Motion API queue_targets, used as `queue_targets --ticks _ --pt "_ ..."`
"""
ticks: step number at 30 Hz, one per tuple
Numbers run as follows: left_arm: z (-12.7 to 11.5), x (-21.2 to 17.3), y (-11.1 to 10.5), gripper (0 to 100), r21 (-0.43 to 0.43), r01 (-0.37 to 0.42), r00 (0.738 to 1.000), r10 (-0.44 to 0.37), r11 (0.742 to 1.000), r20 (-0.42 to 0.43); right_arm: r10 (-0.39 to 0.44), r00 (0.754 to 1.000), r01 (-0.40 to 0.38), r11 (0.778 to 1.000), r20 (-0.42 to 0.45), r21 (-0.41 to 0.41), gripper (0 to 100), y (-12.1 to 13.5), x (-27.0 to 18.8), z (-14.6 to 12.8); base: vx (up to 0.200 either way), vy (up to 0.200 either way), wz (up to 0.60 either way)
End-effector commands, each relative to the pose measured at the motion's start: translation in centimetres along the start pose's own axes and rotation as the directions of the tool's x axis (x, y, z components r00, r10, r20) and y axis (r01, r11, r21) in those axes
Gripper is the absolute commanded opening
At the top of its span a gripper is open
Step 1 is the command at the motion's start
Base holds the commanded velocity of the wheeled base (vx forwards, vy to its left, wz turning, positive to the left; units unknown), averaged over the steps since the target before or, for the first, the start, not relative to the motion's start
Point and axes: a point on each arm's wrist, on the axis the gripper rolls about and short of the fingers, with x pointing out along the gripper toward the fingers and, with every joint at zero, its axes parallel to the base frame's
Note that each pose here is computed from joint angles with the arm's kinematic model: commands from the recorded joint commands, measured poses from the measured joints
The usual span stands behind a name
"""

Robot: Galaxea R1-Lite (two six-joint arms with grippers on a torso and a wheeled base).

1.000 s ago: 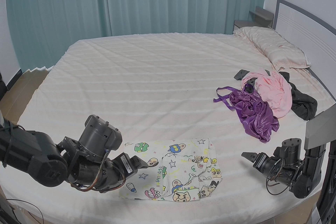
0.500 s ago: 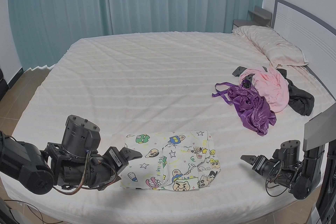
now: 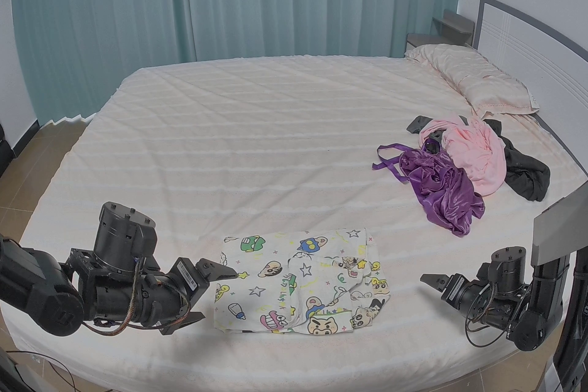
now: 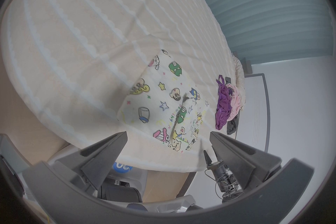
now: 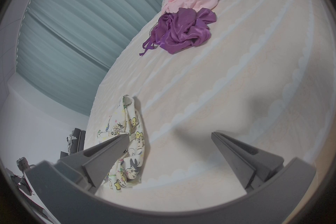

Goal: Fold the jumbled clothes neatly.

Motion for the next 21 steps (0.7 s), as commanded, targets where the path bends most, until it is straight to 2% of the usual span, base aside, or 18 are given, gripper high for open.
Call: queue_targets --ticks 1,5,13,14,17,21 --pt "0.4 -0.1 0.2 100 -0.015 0.000 1.000 0.000 1.000 -0.002 0.013 1.000 -0.013 1.000 0.010 -0.001 100 0.2 -0.2 0.2 0.000 0.200 0.00" --pt "0.4 -0.1 0.8 100 -0.023 -0.016 1.000 0.016 1.000 -0.006 0.039 0.999 -0.038 0.999 0.014 -0.013 100 0.8 -0.5 0.1 0.000 0.200 0.00" --pt "0.2 -0.4 1.1 100 -0.020 -0.017 1.000 0.017 1.000 -0.011 0.155 0.988 -0.154 0.984 0.001 -0.094 100 3.7 -0.6 -0.7 0.000 0.000 0.00" --pt "0.1 -0.2 1.2 100 -0.019 -0.024 1.000 0.024 1.000 -0.015 0.184 0.983 -0.182 0.973 0.001 -0.139 100 4.7 0.2 -0.7 0.000 0.000 0.00" --pt "0.0 -0.1 1.5 100 -0.020 -0.038 0.999 0.038 0.999 -0.021 0.179 0.984 -0.179 0.957 -0.020 -0.230 100 6.7 2.1 -0.2 0.000 0.000 0.00" --pt "0.0 -0.1 1.6 100 -0.020 -0.042 0.999 0.041 0.999 -0.020 0.137 0.990 -0.143 0.951 -0.040 -0.274 100 10.3 3.9 0.7 0.000 0.000 0.00"
